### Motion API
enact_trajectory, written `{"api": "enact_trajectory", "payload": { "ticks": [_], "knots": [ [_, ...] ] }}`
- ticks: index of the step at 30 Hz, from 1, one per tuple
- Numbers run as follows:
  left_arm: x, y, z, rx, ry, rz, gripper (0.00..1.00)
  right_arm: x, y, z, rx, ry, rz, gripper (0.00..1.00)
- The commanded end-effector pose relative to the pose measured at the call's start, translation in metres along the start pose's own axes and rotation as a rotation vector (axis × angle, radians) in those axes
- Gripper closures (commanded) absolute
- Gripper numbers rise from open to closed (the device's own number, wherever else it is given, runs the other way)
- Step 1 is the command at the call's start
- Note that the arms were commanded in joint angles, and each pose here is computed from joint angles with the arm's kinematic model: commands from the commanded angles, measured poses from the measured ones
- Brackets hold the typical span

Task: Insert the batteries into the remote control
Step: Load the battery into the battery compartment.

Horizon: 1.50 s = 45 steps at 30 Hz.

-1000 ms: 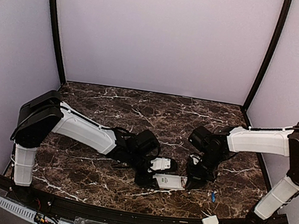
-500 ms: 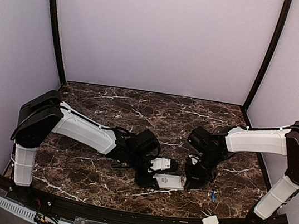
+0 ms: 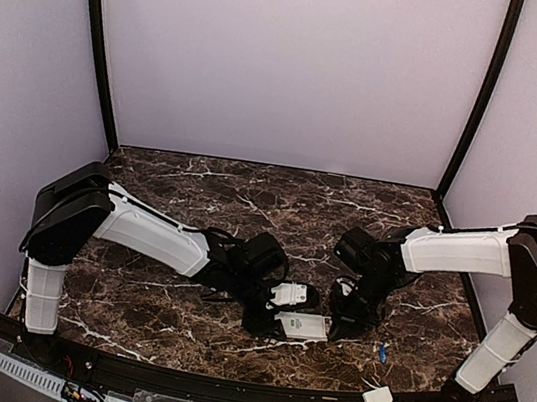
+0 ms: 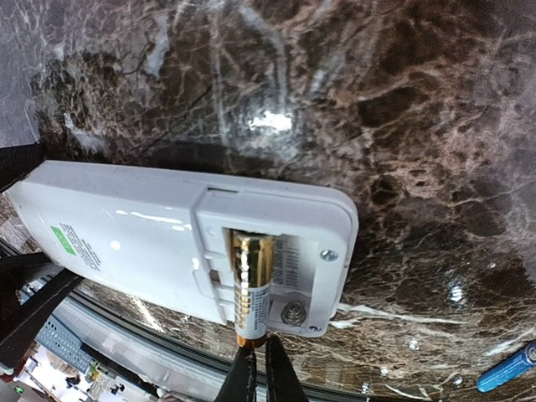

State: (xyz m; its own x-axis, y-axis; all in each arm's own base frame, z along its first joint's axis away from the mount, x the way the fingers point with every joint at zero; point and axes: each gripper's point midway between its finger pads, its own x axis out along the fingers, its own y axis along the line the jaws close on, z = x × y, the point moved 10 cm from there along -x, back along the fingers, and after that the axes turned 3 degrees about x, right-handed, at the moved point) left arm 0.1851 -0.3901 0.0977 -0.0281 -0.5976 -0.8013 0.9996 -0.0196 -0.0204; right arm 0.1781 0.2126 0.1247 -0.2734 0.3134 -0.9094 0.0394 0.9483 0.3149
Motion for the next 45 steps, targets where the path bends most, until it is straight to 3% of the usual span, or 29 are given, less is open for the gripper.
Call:
{"api": "enact_trajectory", "payload": {
  "ticks": [1,24,31,39,45],
  "knots": [
    [0.025,-0.018,-0.058,-0.104,0.264,-0.101,0.88,0.002,0.006,0.008,-0.010,-0.033,-0.008,0.95],
    [0.026,-0.018,-0.058,-0.105,0.264,-0.102,0.88,0.010,0.007,0.045,0.000,-0.092,-0.096,1.00],
    [0.026,-0.017,-0.058,-0.105,0.265,-0.102,0.88,0.017,-0.006,0.039,0.028,-0.082,-0.155,1.00],
    [0.026,-0.018,-0.059,-0.104,0.265,-0.103,0.88,-0.006,-0.008,0.017,-0.002,-0.074,-0.154,1.00],
    [0.026,-0.018,-0.058,-0.104,0.265,-0.104,0.88,-0.040,0.010,0.012,-0.066,-0.152,-0.047,0.95]
  ]
}}
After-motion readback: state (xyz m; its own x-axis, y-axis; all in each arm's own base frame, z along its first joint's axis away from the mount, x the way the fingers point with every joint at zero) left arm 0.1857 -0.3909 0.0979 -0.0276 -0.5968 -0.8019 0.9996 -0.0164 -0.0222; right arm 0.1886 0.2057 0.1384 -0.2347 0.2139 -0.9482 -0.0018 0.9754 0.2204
